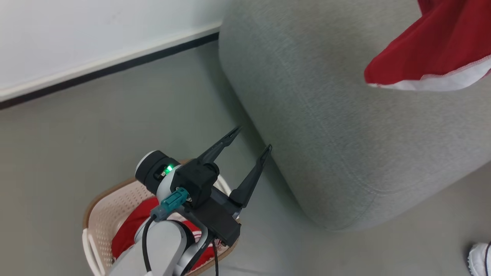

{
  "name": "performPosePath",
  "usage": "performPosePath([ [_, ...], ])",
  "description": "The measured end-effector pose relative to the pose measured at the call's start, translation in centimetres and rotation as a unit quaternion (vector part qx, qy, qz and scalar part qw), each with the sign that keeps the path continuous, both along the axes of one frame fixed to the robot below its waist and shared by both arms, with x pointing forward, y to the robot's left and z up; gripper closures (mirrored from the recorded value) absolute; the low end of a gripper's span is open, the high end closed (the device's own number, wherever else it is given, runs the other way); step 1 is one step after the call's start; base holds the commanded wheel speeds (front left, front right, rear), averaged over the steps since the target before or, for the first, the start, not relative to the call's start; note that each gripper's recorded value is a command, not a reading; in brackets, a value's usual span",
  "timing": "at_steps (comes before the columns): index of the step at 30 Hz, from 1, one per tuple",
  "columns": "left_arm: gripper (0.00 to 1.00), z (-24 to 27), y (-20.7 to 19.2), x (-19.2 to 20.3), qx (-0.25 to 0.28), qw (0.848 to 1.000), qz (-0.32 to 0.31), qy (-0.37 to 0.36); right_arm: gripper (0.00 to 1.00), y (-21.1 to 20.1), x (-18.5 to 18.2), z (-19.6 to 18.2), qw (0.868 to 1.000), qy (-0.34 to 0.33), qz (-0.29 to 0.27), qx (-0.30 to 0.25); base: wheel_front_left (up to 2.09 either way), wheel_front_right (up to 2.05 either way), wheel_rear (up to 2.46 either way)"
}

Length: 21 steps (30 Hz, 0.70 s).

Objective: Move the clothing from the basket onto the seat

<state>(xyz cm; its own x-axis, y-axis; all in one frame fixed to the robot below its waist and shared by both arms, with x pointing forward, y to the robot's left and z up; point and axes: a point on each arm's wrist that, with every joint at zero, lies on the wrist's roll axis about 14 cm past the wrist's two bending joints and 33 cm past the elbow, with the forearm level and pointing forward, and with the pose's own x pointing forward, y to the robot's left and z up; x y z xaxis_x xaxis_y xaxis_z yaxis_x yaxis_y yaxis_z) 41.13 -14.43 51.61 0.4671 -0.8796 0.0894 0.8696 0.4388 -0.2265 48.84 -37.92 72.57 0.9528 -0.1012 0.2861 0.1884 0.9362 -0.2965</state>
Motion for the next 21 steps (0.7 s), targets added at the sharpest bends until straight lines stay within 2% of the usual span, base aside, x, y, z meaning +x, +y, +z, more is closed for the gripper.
performPosePath([
  [9, 0.0, -2.6, 3.0, 2.2, 0.02, 0.999, 0.036, 0.017, 1.0, -0.4, 4.7, -2.5, 1.0, 0.025, -0.003, 0.003, 0.0, 0.0, 0.0],
  [14, 0.0, -4.6, 4.9, 3.7, 0.033, 0.997, 0.057, 0.03, 1.0, 0.0, 7.9, -7.0, 0.998, 0.068, -0.005, 0.0, 0.0, 0.0, 0.0],
  [17, 0.0, -4.8, 5.1, 4.2, 0.032, 0.997, 0.059, 0.031, 1.0, -0.1, 8.7, -8.5, 0.997, 0.08, -0.011, 0.003, 0.0, 0.0, 0.0],
  [21, 0.0, -5.8, 4.8, 5.1, 0.034, 0.997, 0.057, 0.031, 1.0, -0.5, 9.9, -13.9, 0.991, 0.129, -0.036, 0.02, 0.0, 0.0, 0.0],
])
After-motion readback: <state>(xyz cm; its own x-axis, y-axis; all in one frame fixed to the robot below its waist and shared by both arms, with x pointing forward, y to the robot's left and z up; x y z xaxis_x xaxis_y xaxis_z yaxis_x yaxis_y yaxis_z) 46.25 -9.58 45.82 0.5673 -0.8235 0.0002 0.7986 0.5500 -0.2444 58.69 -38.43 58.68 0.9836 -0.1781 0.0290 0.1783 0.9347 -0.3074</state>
